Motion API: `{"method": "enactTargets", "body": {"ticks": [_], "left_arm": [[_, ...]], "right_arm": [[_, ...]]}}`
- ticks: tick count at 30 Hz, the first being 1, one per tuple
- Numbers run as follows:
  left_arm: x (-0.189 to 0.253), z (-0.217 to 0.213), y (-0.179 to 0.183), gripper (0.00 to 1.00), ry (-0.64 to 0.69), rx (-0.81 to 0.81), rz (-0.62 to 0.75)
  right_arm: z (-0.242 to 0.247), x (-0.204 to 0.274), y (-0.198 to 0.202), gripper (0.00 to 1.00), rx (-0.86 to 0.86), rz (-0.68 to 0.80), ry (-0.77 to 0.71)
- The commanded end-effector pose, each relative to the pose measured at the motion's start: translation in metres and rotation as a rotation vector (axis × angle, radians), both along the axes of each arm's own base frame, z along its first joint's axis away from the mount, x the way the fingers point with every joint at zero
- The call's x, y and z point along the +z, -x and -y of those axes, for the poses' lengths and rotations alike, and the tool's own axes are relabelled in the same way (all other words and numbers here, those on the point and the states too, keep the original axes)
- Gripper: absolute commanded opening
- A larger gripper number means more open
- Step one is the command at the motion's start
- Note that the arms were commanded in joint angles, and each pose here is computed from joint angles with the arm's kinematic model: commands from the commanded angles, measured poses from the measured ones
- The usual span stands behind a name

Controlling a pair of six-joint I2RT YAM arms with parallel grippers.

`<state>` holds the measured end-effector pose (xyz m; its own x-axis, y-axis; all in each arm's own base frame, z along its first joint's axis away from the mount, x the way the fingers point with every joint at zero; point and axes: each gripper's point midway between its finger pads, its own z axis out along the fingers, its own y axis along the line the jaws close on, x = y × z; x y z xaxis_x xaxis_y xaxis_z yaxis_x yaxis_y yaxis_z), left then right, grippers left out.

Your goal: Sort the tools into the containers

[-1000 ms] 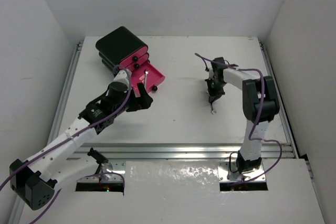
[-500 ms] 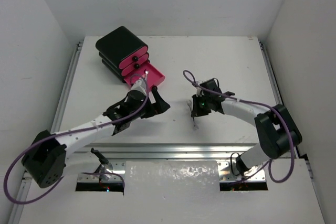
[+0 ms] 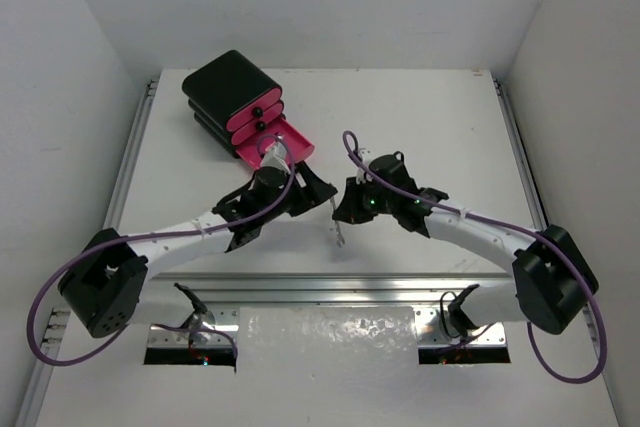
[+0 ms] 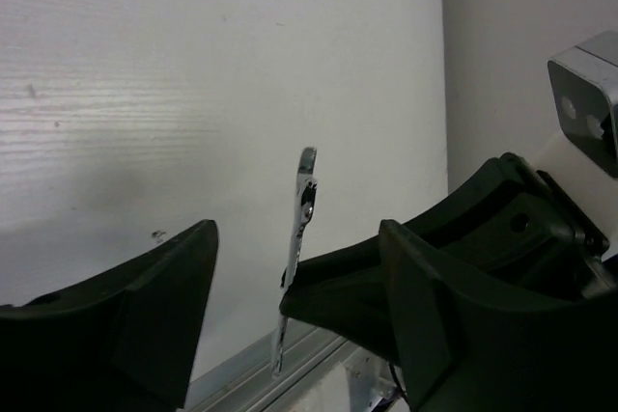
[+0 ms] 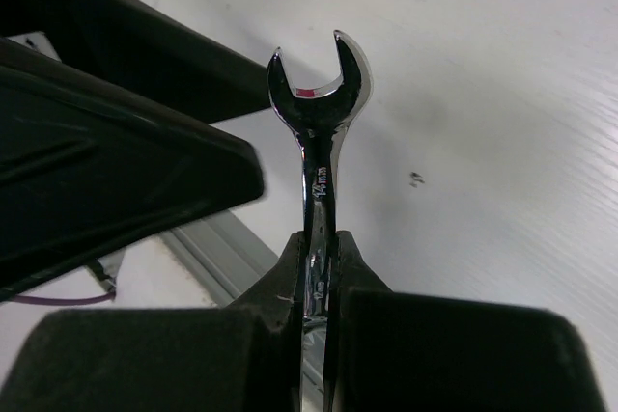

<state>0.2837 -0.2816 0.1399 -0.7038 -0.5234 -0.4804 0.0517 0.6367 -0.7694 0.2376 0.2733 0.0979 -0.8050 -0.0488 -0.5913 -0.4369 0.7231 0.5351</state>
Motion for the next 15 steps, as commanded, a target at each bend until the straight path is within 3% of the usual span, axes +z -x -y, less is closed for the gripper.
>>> {"method": "enactTargets", "body": {"ticks": [1, 2, 3, 4, 6, 8, 9, 11, 12, 13, 15], "left_arm": [[0.029, 0.016, -0.007, 0.62, 0.079, -0.021, 0.065], [0.028, 0.018, -0.007, 0.55, 0.079, -0.027, 0.063], [0.028, 0.018, -0.006, 0.55, 0.079, -0.029, 0.063], [0.027, 0.019, -0.006, 0.43, 0.078, -0.03, 0.061], [0.023, 0.02, -0.007, 0.33, 0.072, -0.029, 0.052], [0.02, 0.021, -0.008, 0.17, 0.062, -0.032, 0.045], [0.018, 0.021, -0.008, 0.04, 0.052, -0.037, 0.047], [0.02, 0.022, -0.011, 0.0, 0.024, -0.044, 0.047], [0.022, 0.021, -0.014, 0.0, 0.0, -0.041, 0.056], [0.023, 0.013, -0.024, 0.0, -0.07, -0.01, 0.088], [0.031, -0.008, -0.045, 0.0, -0.243, 0.063, 0.14]], "right_arm": [[-0.029, 0.043, -0.007, 0.0, 0.038, 0.063, -0.119], [-0.035, 0.047, -0.004, 0.0, 0.052, 0.065, -0.124], [-0.036, 0.049, -0.006, 0.0, 0.052, 0.068, -0.127], [-0.039, 0.051, -0.004, 0.0, 0.06, 0.074, -0.131], [-0.042, 0.057, -0.004, 0.0, 0.062, 0.082, -0.148], [-0.044, 0.06, -0.002, 0.0, 0.072, 0.08, -0.163], [-0.045, 0.065, -0.003, 0.0, 0.071, 0.088, -0.174], [-0.046, 0.067, -0.002, 0.01, 0.083, 0.094, -0.181], [-0.044, 0.069, -0.001, 0.09, 0.082, 0.1, -0.181], [-0.042, 0.07, 0.0, 0.39, 0.078, 0.107, -0.178], [-0.029, 0.07, 0.0, 0.78, 0.038, 0.13, -0.149]]}}
